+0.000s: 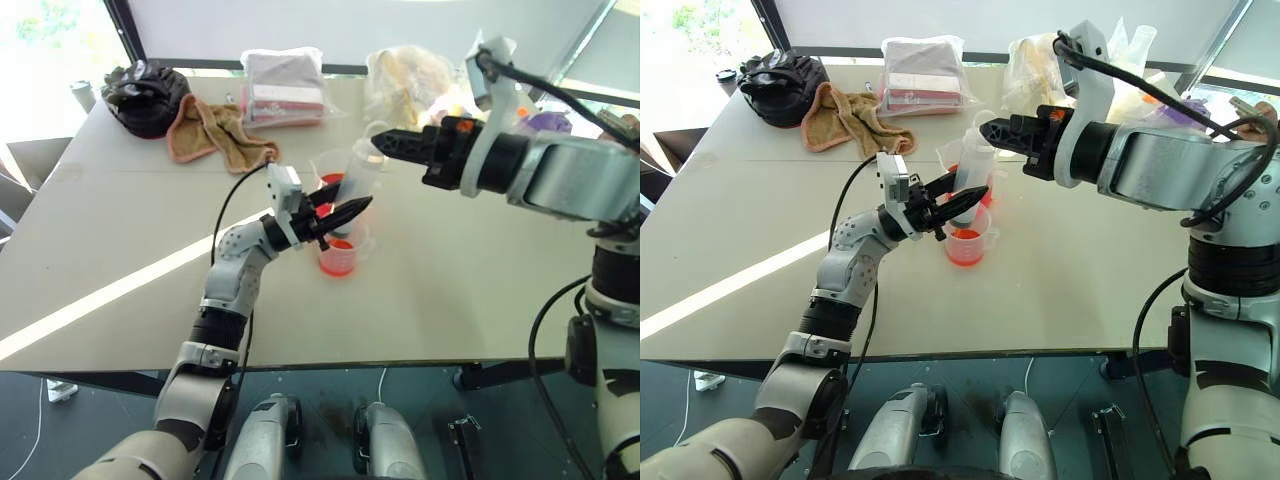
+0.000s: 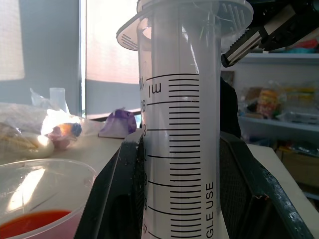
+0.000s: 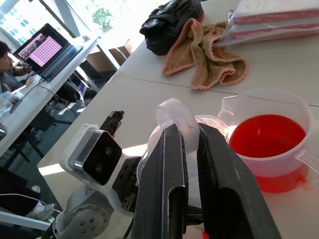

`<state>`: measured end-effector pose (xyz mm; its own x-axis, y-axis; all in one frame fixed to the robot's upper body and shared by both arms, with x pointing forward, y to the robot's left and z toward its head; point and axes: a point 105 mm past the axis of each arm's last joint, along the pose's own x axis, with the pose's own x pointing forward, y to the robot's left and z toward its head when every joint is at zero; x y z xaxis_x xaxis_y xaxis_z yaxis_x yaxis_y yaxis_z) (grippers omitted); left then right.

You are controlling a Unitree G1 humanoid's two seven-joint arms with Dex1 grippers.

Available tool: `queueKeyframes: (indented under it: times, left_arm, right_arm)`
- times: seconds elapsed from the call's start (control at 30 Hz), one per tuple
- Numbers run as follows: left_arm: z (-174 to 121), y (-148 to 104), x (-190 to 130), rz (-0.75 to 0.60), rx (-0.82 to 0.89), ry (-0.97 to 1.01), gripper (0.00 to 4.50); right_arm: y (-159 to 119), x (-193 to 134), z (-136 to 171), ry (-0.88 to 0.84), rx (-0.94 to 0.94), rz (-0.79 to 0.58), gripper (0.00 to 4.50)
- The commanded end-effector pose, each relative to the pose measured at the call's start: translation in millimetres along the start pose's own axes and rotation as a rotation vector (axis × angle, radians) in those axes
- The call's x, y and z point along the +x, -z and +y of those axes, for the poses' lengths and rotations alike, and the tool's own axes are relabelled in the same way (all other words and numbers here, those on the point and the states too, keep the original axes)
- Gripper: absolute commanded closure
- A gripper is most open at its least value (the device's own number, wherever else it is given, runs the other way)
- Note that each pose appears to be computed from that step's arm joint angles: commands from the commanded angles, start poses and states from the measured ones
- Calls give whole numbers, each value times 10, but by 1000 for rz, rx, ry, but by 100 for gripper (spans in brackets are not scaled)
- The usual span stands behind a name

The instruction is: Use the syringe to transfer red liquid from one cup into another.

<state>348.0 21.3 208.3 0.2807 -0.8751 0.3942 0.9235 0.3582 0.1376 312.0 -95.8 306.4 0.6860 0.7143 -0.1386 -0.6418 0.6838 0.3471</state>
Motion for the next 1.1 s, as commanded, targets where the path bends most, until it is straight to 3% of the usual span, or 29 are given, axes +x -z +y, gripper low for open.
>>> queueKeyframes:
  times: [0.03, 0.1, 0.23, 0.83, 1.1]
  left_arm:
    - [-86, -291, 233, -96, 54, 61, 313]
    - [-84, -287, 232, -95, 54, 61, 313]
    - [-79, -290, 234, -96, 52, 57, 313]
    - [-85, -305, 218, -101, 42, 47, 313]
    - [-15, -428, 248, -129, 20, 16, 313]
  right_arm:
    - [185, 38, 283, -159, -31, 100, 444]
    - [148, 13, 286, -161, -41, 93, 444]
    - [80, -24, 239, -135, -49, 85, 289]
    - [-174, -458, -81, -36, -138, 54, 289]
    - [-230, -529, -31, -96, -159, 8, 289]
